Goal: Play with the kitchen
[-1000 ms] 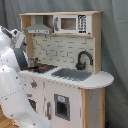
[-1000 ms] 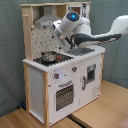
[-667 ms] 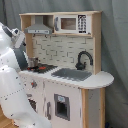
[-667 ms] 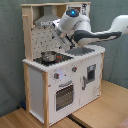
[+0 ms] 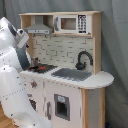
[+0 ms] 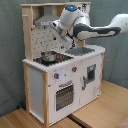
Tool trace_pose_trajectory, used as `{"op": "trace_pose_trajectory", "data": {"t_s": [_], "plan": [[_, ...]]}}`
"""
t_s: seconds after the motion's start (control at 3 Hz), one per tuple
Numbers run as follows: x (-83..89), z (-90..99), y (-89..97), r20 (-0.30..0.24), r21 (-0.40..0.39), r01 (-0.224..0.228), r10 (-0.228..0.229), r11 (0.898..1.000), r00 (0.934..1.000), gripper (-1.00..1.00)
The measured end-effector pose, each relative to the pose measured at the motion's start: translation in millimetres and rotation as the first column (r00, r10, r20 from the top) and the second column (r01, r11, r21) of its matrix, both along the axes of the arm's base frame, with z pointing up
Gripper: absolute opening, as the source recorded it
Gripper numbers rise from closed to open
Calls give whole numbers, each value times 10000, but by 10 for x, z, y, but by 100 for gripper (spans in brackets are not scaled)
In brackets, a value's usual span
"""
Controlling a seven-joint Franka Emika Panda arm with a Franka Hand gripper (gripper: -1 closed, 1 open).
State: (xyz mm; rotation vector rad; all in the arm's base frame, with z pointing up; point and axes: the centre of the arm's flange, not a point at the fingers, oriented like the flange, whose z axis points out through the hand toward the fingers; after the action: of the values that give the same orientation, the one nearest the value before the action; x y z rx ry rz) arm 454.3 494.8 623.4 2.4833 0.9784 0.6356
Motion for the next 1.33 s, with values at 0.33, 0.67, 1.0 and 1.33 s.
{"op": "trace_pose_trajectory", "data": {"t_s": [0.33, 0.67, 1.0, 1.33], "plan": [[183, -96, -176, -854, 57, 14, -9, 10000, 9963, 100], [345, -259, -262, -1554, 147, -169, 190, 9997, 9877, 100], [431, -472, -218, -2157, 255, -526, 569, 9983, 9748, 100], [447, -647, -66, -2649, 453, -1132, 1212, 9925, 9566, 100]]}}
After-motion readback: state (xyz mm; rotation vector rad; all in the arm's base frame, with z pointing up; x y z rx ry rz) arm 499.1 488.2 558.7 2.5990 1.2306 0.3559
